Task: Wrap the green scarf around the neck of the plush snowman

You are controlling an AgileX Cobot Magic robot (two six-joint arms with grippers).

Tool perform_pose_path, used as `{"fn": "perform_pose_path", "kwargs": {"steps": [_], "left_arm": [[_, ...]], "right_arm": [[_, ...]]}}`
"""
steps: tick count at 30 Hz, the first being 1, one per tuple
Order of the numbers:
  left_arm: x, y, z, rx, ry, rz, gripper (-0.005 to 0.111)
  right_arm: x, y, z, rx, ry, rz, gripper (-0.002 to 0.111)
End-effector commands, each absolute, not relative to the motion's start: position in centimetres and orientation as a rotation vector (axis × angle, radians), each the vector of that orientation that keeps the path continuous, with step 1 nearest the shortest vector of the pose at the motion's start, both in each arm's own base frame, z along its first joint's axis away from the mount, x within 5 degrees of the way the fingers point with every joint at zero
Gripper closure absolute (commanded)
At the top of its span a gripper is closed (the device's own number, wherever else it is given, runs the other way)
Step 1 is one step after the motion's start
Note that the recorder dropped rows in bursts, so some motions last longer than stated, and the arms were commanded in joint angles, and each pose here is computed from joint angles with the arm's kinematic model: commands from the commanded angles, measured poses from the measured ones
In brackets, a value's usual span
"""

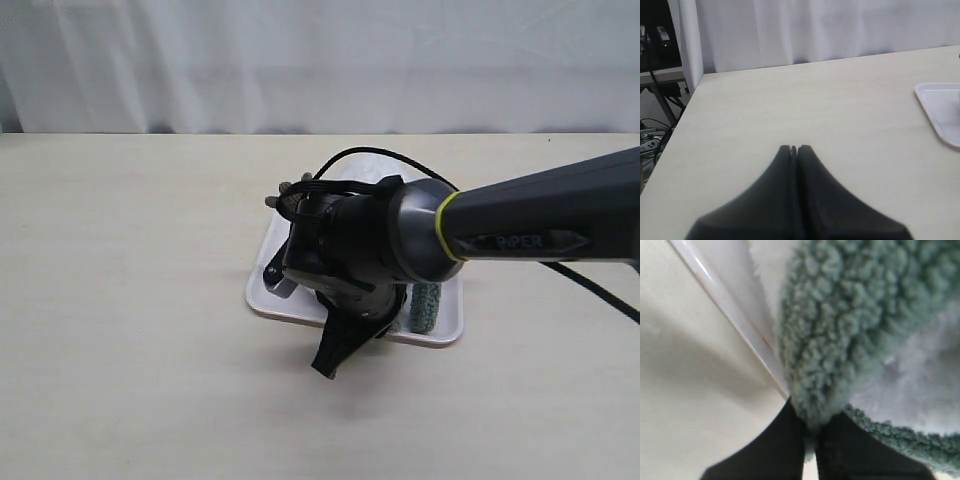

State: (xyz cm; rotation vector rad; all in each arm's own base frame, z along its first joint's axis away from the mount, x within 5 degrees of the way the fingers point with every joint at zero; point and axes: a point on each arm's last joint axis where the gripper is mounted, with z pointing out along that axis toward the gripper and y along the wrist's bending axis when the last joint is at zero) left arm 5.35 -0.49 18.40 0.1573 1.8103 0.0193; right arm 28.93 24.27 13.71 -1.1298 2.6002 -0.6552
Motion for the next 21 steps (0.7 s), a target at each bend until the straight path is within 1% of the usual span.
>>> {"fn": "perform_pose_path", "kwargs": {"steps": [1,7,14,16,17,19,21], "left_arm": [[5.38,-0.46,18.41,0.151,1.8,0.022,0.107],[5.38,-0.46,18.41,0.151,1.8,0.022,0.107],[5.38,-0.46,18.41,0.151,1.8,0.022,0.107],[5.38,-0.46,18.41,0.151,1.8,0.022,0.107],[5.38,-0.46,18.41,0.151,1.8,0.022,0.107],[5.38,-0.46,18.41,0.151,1.8,0.022,0.107],[5.38,-0.46,18.41,0.151,1.8,0.022,0.107]], "right_arm": [[28.83,23.87,12.99,-1.193,2.61,-0.725,0.104],[28.97,23.44,12.97,-1.214,2.592,-0.818,0.104],[29.01,23.56,13.05,-1.227,2.575,-0.811,0.104],[28.98,23.57,13.03,-1.239,2.575,-0.809,0.101],[28.93,23.58,13.01,-1.241,2.581,-0.803,0.097],[28.75,23.61,13.12,-1.247,2.599,-0.783,0.089],[28.42,23.69,13.36,-1.248,2.631,-0.741,0.079]]}}
